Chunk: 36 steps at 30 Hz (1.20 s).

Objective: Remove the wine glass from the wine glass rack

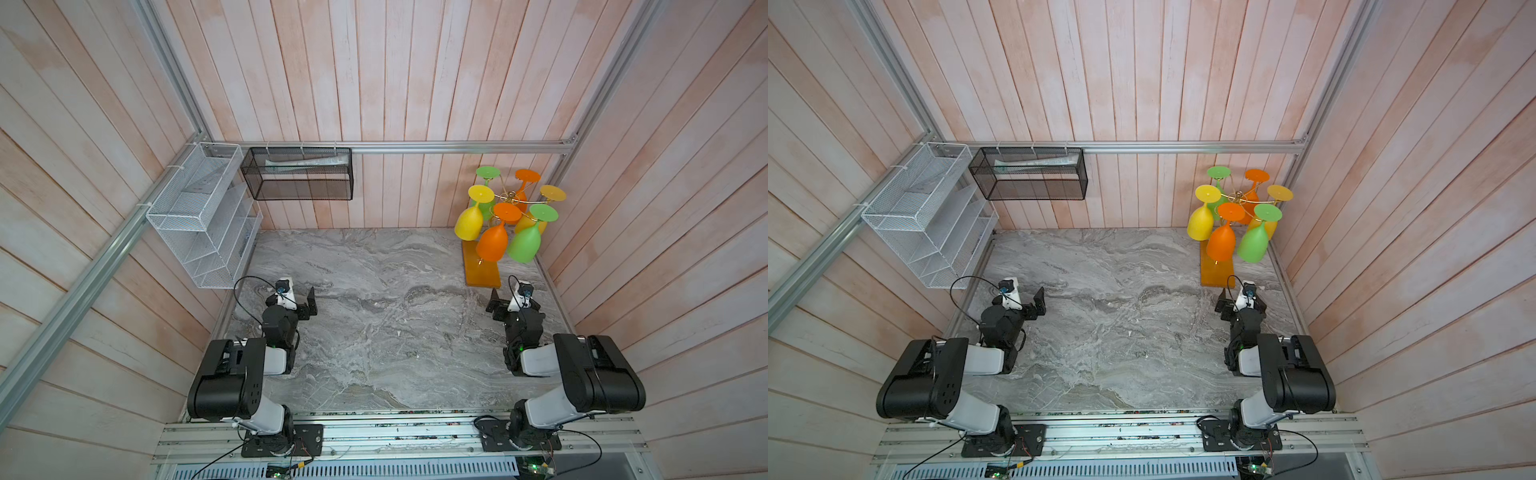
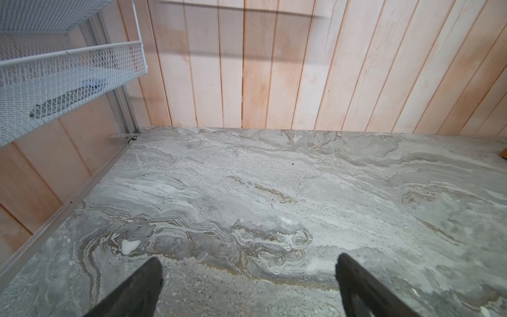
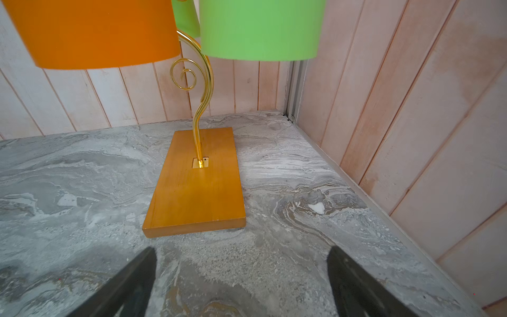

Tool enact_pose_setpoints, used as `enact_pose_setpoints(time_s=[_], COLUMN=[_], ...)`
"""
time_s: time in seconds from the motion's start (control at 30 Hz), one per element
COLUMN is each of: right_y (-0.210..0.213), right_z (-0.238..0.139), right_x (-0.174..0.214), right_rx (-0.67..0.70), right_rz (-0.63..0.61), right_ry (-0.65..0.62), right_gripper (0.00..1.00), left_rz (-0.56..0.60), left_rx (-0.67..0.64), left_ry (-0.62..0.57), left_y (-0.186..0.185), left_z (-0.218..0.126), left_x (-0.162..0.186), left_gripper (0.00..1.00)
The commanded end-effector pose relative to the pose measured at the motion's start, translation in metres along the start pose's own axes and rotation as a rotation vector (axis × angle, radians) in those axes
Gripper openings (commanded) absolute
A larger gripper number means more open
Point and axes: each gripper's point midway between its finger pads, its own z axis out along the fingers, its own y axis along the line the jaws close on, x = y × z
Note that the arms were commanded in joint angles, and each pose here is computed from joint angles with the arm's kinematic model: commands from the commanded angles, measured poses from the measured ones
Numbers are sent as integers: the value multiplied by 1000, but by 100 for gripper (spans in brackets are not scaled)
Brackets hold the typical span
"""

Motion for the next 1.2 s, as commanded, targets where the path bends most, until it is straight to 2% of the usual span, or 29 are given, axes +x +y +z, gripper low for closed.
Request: enact_pose_setpoints(time_s=[0.0, 1.17], right_y=[-1, -1], right_z=[2, 2], right_x=[-8, -8], right_rx=[4, 5], right_rz=[10, 11], right_ry=[-19, -19], right_gripper=[98, 98], left_rz=[3, -18], left_rx=[-11, 14], left_ry=[-9, -9], left_y=[1, 3], left_z=[2, 1], left_x=[-3, -3], left_gripper=[100, 100])
